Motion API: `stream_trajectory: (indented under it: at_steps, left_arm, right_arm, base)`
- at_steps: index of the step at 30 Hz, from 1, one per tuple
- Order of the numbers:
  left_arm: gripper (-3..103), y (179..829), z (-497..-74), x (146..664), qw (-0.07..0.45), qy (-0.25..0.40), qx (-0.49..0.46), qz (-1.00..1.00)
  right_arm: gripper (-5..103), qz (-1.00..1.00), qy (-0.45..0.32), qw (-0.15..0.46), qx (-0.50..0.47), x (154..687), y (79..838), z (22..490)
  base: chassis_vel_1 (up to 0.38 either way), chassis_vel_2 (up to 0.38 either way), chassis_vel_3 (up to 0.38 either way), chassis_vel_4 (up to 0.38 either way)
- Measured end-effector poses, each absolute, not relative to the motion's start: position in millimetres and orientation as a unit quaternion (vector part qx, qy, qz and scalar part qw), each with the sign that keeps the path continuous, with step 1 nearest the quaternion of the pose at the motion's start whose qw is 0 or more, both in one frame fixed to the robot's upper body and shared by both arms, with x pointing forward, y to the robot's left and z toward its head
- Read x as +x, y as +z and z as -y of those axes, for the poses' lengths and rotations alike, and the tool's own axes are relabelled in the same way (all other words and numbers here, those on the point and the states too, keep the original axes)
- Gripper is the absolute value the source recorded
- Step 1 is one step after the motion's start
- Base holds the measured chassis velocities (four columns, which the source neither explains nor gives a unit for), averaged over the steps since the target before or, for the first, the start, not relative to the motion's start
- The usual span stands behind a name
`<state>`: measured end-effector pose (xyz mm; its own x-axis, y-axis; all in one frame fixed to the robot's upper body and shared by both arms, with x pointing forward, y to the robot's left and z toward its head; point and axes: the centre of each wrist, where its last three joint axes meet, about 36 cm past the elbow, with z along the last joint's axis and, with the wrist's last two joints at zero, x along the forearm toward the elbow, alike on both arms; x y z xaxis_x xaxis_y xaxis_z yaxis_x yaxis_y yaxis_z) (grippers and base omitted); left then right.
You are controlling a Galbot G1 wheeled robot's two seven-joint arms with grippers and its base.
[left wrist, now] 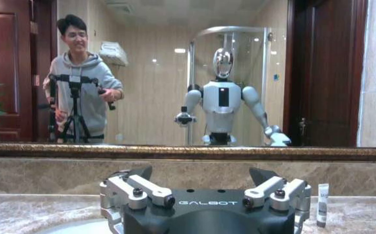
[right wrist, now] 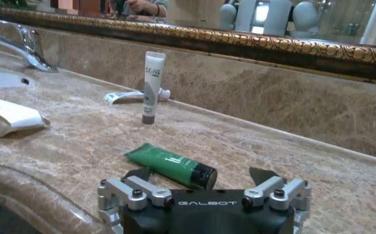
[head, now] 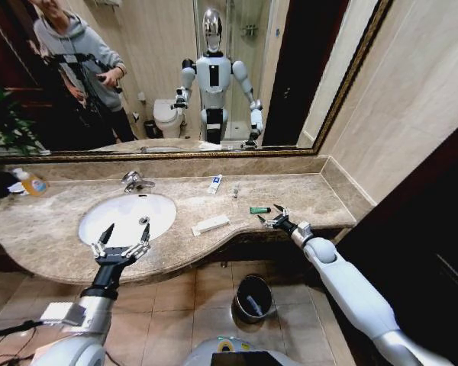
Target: Pick up the trash from the sink and place it in the trash bin.
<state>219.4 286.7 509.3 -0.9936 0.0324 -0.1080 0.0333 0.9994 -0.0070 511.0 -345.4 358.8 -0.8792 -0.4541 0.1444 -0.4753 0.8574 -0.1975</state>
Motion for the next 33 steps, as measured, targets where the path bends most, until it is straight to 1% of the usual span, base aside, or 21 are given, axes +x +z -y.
stream_trajectory:
  at_steps: [3,4,6,7,10,12,13,14,15,16,18,21,23,24,26,29,33]
  left_arm:
    - [100,509.3,-286.7,219.4,0.054,-0.004,0.016,-0.998]
    - [100,509.3,-286.7,219.4,0.054,-0.004,0.016,-0.998]
    - [100,509.3,-286.7,219.4,0.054,-0.004,0.016,-0.998]
    - [100,509.3,-286.7,219.4,0.054,-0.004,0.016,-0.998]
    - [100,509.3,-286.7,219.4,0.054,-0.004,0.016,-0.998]
    - [100,509.3,-286.7,219.4,0.054,-0.004,0.016,-0.998]
    - [100,509.3,-286.7,219.4,0.054,-0.004,0.016,-0.998]
    - [100,509.3,-286.7,219.4,0.054,-0.004,0.016,-0.998]
    - [100,509.3,-286.7,219.4,0.054,-0.004,0.016,-0.998]
    - [100,509.3,-286.7,219.4,0.054,-0.004,0.016,-0.998]
    - [100,509.3,-286.7,219.4,0.054,-0.004,0.016,-0.998]
    - [100,509.3,-286.7,219.4,0.054,-0.004,0.016,-0.998]
    - [100,509.3,-286.7,219.4,0.054,-0.004,0.016,-0.998]
    - [100,509.3,-286.7,219.4,0.054,-0.004,0.016,-0.998]
    - [100,509.3,-286.7,219.4,0.054,-0.004,0.016,-0.998]
    - [100,509.3,-286.7,219.4,0.054,-0.004,0.016,-0.998]
    - [100,509.3,-286.7,219.4,0.054,-0.004,0.016,-0.998]
  right_arm:
    - [90,0.962,0.11,0.042,0.246,510.3,358.2,340.4]
    - [90,0.962,0.11,0.042,0.246,510.3,358.2,340.4]
    - [83,0.961,0.107,0.039,0.253,508.3,359.3,336.7]
    - [83,0.961,0.107,0.039,0.253,508.3,359.3,336.7]
    - [70,0.958,0.108,0.038,0.262,506.0,359.5,333.0]
    - [70,0.958,0.108,0.038,0.263,504.9,359.3,332.5]
    - [66,0.958,0.108,0.038,0.264,502.8,358.8,332.5]
    - [66,0.958,0.108,0.038,0.264,502.8,358.8,332.5]
    - [62,0.958,0.108,0.038,0.263,499.9,358.5,333.4]
    - [54,0.958,0.108,0.039,0.262,496.9,358.0,335.3]
    - [54,0.958,0.108,0.04,0.262,494.2,356.8,336.9]
    - [41,0.959,0.108,0.039,0.26,488.8,354.9,339.6]
    - [41,0.959,0.107,0.038,0.26,487.7,355.2,339.8]
    - [33,0.959,0.108,0.037,0.26,486.4,355.6,340.2]
    - [33,0.959,0.109,0.037,0.26,485.6,355.7,340.2]
    - [23,0.959,0.109,0.033,0.261,483.1,357.8,339.1]
    - [21,0.959,0.11,0.029,0.26,481.4,360.4,339.7]
  base:
    - [0.0,0.0,0.0,0.0]
    - [0.0,0.0,0.0,0.0]
    - [0.0,0.0,0.0,0.0]
    - [0.0,0.0,0.0,0.0]
    - [0.0,0.0,0.0,0.0]
    - [0.0,0.0,0.0,0.0]
    - [0.0,0.0,0.0,0.0]
    - [0.0,0.0,0.0,0.0]
    - [0.0,0.0,0.0,0.0]
    - [0.0,0.0,0.0,0.0]
    - [0.0,0.0,0.0,0.0]
    - [0.0,0.0,0.0,0.0]
    - [0.0,0.0,0.0,0.0]
    - [0.0,0.0,0.0,0.0]
    - [0.0,0.0,0.0,0.0]
    - [0.0,0.0,0.0,0.0]
    - [0.0,0.0,0.0,0.0]
